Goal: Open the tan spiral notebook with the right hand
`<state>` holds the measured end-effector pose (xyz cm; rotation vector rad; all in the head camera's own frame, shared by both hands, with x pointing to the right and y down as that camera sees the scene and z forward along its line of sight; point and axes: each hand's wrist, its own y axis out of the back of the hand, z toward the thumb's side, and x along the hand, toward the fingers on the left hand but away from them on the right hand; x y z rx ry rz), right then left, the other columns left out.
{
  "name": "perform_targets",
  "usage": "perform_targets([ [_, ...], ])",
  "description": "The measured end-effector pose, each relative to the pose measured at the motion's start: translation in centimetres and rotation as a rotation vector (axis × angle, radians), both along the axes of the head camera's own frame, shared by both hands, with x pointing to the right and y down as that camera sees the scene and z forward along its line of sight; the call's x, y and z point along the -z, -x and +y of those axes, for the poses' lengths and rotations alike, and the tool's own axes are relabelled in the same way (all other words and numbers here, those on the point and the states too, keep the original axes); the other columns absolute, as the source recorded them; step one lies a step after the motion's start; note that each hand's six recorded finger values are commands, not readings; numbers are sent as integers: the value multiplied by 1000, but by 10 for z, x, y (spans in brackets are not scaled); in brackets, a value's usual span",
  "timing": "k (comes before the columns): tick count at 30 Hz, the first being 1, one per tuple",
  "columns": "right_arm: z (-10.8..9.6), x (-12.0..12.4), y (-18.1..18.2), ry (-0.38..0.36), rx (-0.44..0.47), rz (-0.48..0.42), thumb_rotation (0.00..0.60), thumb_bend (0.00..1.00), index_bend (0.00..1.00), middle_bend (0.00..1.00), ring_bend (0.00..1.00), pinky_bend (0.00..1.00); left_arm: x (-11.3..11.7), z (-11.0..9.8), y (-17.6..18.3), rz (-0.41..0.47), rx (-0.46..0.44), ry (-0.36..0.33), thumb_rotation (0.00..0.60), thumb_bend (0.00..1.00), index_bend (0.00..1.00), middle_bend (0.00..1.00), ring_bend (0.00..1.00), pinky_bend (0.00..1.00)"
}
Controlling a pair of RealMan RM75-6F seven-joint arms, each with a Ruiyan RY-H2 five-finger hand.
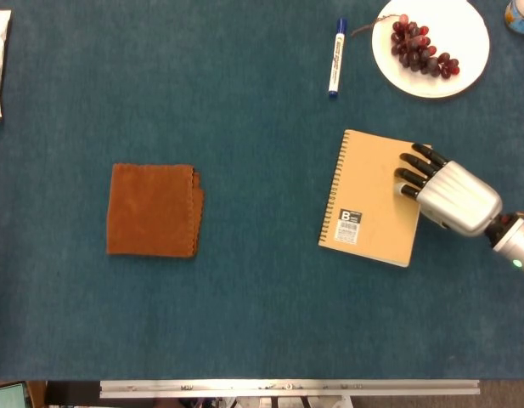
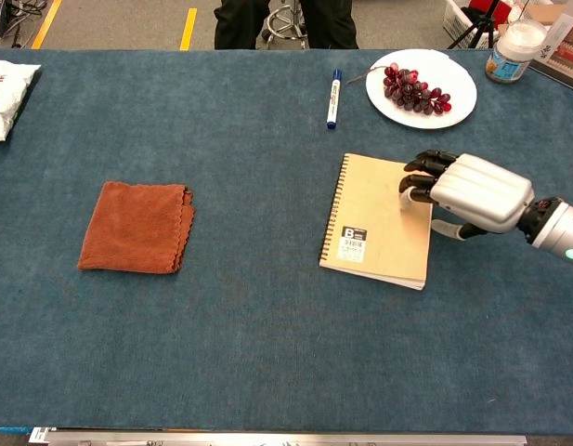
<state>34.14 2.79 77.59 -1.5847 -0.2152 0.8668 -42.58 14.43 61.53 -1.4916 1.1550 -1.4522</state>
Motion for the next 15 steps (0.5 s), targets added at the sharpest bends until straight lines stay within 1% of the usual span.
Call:
perform_targets([
  [6,0,1,12,-25,18,-64,600,339,381,333,201,168,2,0,-1,7,0,1,600,262,157,106,100,55],
  [12,-2,4,25,-45,15,-137,600,361,459,362,242,206,4,0,-1,18,-5,-2,600,263,157,106,100,55],
  [15,-4,5,33,-52,7,-171,600,390,498,375,260,231,6,-2,-2,21,-7,-4,600,262,157,106,100,55],
])
